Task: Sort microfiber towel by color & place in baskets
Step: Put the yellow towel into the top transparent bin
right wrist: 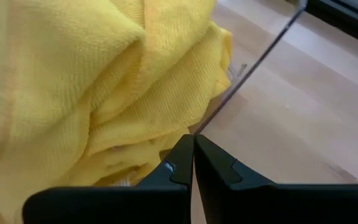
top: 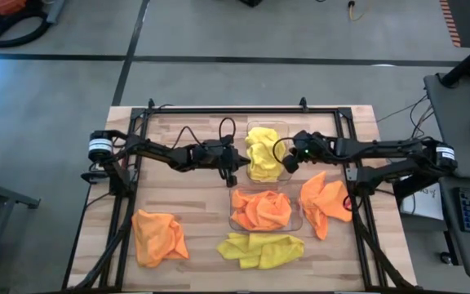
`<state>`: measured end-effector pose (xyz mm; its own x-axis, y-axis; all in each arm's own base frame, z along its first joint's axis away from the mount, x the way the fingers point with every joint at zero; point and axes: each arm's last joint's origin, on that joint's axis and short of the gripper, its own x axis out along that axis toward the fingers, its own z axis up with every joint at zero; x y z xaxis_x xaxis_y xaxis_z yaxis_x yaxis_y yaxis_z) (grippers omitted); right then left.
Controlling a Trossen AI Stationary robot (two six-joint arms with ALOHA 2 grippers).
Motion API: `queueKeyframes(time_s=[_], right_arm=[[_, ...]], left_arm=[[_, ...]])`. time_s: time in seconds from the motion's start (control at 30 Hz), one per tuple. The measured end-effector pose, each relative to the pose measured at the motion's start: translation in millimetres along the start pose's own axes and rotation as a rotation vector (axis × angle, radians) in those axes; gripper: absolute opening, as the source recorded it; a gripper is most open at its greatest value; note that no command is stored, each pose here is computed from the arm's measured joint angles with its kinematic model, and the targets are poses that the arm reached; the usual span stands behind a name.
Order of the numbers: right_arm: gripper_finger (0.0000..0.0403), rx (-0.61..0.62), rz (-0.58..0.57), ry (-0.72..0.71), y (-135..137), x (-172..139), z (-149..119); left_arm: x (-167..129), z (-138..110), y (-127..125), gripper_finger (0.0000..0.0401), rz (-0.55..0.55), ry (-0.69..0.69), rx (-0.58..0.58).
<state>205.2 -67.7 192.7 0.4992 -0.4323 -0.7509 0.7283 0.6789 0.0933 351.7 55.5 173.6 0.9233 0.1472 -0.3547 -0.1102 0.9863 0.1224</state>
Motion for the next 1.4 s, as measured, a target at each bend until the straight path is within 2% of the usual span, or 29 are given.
queueKeyframes(time_s=[0.3,0.57,1.13,1.4], right_arm=[[0.0009,0.05,0.031,-0.076,-0.8,6.9,-5.2],[0.0009,0.034,0.074,-0.084,2.2,3.2,0.7],[0.0009,0.027,0.058,-0.05,4.1,13.3,-2.0],[0.0009,0.034,0.08,-0.084,2.3,3.1,0.6]], left_arm=[[0.0,-3.0,0.3,0.0,0.0,0.029,0.006],[-0.1,-5.0,2.2,0.0,0.007,0.046,0.004],[-0.4,-10.9,2.9,0.0,0.012,0.104,-0.038],[-2.2,-8.0,3.3,0.0,0.014,0.094,-0.044]])
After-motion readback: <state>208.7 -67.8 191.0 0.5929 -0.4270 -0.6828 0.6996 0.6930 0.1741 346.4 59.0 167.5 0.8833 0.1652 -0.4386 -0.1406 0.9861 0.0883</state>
